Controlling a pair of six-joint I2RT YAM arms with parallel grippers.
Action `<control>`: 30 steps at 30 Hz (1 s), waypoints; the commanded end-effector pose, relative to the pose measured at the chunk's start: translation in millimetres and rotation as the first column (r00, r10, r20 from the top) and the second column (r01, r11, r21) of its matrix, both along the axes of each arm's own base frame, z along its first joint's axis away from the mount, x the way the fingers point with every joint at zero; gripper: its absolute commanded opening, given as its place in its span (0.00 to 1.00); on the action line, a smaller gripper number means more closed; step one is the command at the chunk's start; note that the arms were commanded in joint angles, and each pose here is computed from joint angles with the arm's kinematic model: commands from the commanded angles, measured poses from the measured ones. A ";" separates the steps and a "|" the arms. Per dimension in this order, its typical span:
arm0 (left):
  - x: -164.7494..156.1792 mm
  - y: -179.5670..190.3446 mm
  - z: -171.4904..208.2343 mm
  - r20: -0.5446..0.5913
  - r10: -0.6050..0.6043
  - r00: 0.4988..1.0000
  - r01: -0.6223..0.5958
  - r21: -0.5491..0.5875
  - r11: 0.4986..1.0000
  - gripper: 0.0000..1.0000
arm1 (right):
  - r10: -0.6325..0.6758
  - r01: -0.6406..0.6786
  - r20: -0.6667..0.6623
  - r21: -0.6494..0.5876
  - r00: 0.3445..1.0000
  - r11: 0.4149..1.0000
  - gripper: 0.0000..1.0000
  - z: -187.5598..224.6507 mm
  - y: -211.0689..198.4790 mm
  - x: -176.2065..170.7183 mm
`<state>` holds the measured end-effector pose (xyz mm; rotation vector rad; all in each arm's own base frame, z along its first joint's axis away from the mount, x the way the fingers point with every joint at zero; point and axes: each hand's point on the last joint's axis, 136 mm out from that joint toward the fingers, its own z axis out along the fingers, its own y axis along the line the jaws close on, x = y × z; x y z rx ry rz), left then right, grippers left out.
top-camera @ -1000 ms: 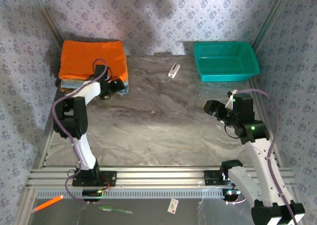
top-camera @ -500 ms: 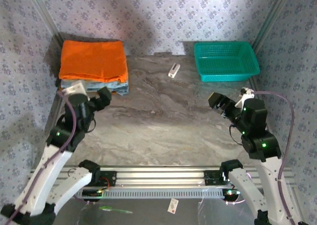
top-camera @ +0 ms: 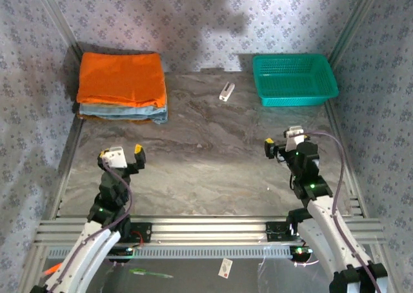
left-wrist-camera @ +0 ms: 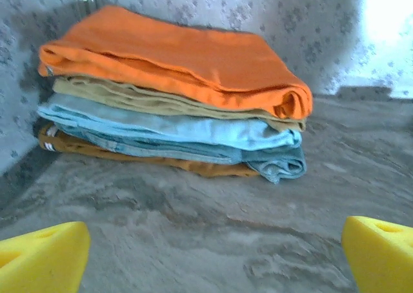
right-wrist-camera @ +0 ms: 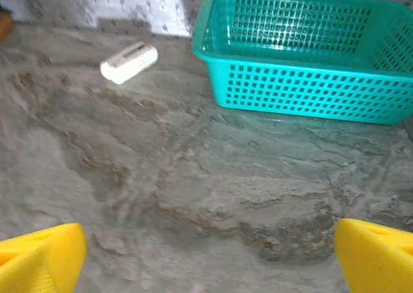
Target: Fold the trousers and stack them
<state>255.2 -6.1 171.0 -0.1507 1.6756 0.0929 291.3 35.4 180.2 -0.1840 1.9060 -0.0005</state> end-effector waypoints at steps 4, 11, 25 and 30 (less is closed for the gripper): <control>15.3 39.2 -21.3 0.042 0.152 0.988 -0.150 -0.044 0.988 1.00 | 0.008 -0.003 0.129 -0.045 0.992 0.999 1.00 6.5 -12.4 25.4; 62.8 49.9 -36.1 -0.036 0.126 0.991 -0.128 -0.070 0.989 1.00 | -0.003 -0.001 0.064 0.057 0.998 0.998 1.00 -41.9 -12.3 54.5; 140.6 27.4 -83.1 -0.285 -0.066 0.956 0.056 -0.042 0.998 1.00 | -0.078 0.082 -0.053 0.076 0.996 0.994 1.00 -94.2 -40.4 98.5; 141.5 27.4 -81.9 -0.264 -0.062 0.962 0.054 -0.035 0.998 1.00 | -0.159 0.164 -0.078 0.068 0.984 0.984 1.00 -96.3 -52.7 101.3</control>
